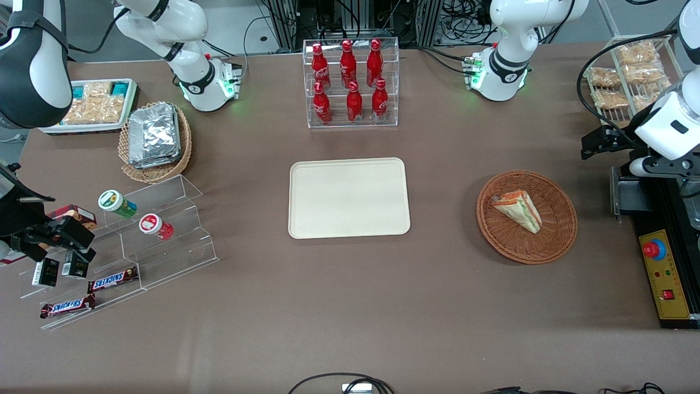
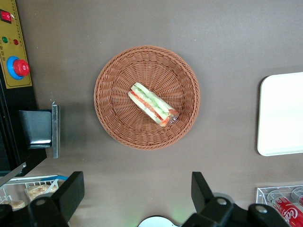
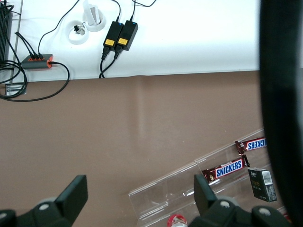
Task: Place sandwich from basket to tray
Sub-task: 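Move the left gripper over the sandwich in the wicker basket, then lower the open left gripper around the sandwich and close it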
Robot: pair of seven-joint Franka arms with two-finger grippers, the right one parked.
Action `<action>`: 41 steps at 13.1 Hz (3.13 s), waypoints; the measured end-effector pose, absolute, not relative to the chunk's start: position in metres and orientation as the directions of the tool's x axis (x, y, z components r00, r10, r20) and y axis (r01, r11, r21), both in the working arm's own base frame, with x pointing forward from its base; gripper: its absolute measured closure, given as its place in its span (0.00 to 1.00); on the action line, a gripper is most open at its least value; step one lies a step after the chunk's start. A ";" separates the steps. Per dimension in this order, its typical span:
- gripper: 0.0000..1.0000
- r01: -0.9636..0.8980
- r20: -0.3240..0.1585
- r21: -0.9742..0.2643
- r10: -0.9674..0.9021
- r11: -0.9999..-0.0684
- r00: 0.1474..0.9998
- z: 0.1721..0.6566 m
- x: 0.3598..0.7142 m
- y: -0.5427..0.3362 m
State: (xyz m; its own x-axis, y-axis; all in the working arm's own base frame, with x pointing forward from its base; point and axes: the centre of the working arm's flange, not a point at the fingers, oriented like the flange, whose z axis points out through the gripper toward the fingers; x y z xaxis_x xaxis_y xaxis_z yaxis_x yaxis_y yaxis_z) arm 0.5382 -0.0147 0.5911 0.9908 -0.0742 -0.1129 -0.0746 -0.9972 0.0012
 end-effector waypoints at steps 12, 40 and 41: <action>0.00 -0.041 -0.171 0.005 -0.042 -0.999 0.984 0.546 0.542 0.003; 0.00 0.642 -0.085 -0.080 0.647 -0.763 0.758 0.294 0.514 -0.054; 0.00 0.645 -0.085 -0.080 0.649 -0.760 0.756 0.290 0.512 -0.053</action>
State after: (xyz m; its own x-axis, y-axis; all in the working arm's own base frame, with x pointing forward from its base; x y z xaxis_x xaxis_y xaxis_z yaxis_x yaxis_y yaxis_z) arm 0.5117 -0.0529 0.2897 0.7556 0.6495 -0.0850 0.6445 -0.7603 -0.0804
